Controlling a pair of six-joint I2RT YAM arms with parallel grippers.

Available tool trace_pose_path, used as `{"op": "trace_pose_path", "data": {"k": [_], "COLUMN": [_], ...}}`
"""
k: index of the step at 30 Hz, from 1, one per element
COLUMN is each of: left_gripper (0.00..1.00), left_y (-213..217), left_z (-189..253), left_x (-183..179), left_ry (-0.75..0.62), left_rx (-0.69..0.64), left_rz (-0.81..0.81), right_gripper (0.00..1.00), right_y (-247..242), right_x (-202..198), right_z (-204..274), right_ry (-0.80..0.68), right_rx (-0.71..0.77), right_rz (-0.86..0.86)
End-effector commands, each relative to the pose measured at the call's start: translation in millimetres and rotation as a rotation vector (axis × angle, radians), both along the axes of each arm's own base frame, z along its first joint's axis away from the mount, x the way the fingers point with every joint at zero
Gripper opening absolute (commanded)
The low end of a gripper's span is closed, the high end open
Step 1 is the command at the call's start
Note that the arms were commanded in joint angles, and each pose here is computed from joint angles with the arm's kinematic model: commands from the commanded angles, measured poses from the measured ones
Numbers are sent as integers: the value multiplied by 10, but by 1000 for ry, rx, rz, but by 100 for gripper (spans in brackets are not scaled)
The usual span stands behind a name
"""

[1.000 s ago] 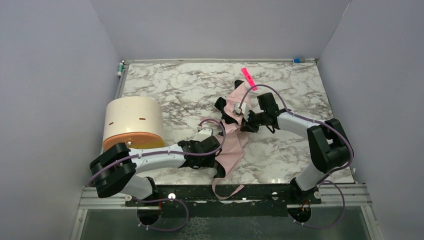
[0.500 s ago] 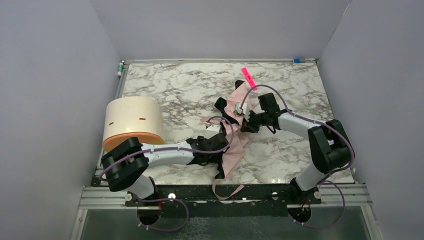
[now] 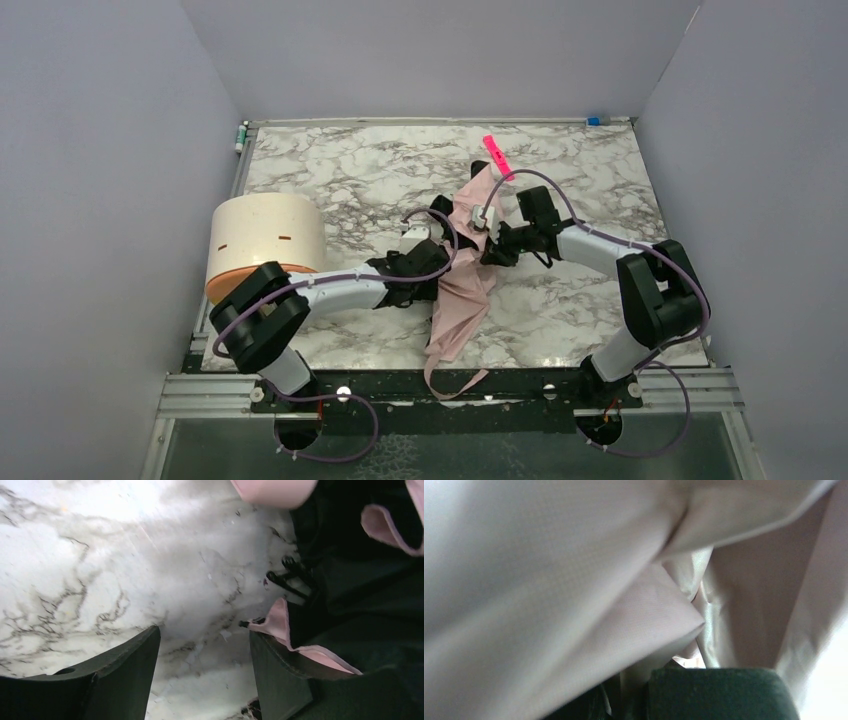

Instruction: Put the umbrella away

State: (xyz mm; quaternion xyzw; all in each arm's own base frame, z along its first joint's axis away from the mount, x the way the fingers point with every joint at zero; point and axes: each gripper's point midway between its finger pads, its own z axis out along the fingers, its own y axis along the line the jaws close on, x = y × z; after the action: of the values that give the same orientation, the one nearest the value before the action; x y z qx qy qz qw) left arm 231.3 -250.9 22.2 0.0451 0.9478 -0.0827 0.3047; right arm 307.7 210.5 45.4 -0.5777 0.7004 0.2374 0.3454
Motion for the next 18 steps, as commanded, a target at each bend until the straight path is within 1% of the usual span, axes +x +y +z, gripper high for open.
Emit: {"op": "trace_pose_path", "data": {"k": [1,4,7,9,10,11,14,15,16,18], "left_gripper": [67,67,67,66,61,53,23,15,9,0], "left_y": [379,288,317,340,369,358,289,256,218,150], "left_z": [-334,-119,117,262,322,346,373,366,349,265], "left_x": [-90,-39,-118,-197,-274,-348,-584,-652,-720,-838], "left_ry": [129,100,77,65,65,75,105,112,115,128], "left_rx": [134,73,7,-54,-94,-134,-220,-229,-230,-216], "left_rz": [-8,-37,-30,-12,-5,-10,-40,-51,-65,-89], "right_gripper": [6,6,6,6,6,6,6,6,6,6], "right_y": [56,54,45,46,51,55,60,53,52,48], "right_x": [-110,-77,-2,20,27,28,36,41,45,51], "right_z": [117,132,150,155,159,162,178,181,193,210], "right_ry": [4,-2,-9,-3,-1,2,-5,-8,-12,-20], "right_rx": [56,61,60,60,63,67,74,72,73,73], "right_rz": [37,15,-30,-41,-44,-47,-54,-59,-60,-62]}}
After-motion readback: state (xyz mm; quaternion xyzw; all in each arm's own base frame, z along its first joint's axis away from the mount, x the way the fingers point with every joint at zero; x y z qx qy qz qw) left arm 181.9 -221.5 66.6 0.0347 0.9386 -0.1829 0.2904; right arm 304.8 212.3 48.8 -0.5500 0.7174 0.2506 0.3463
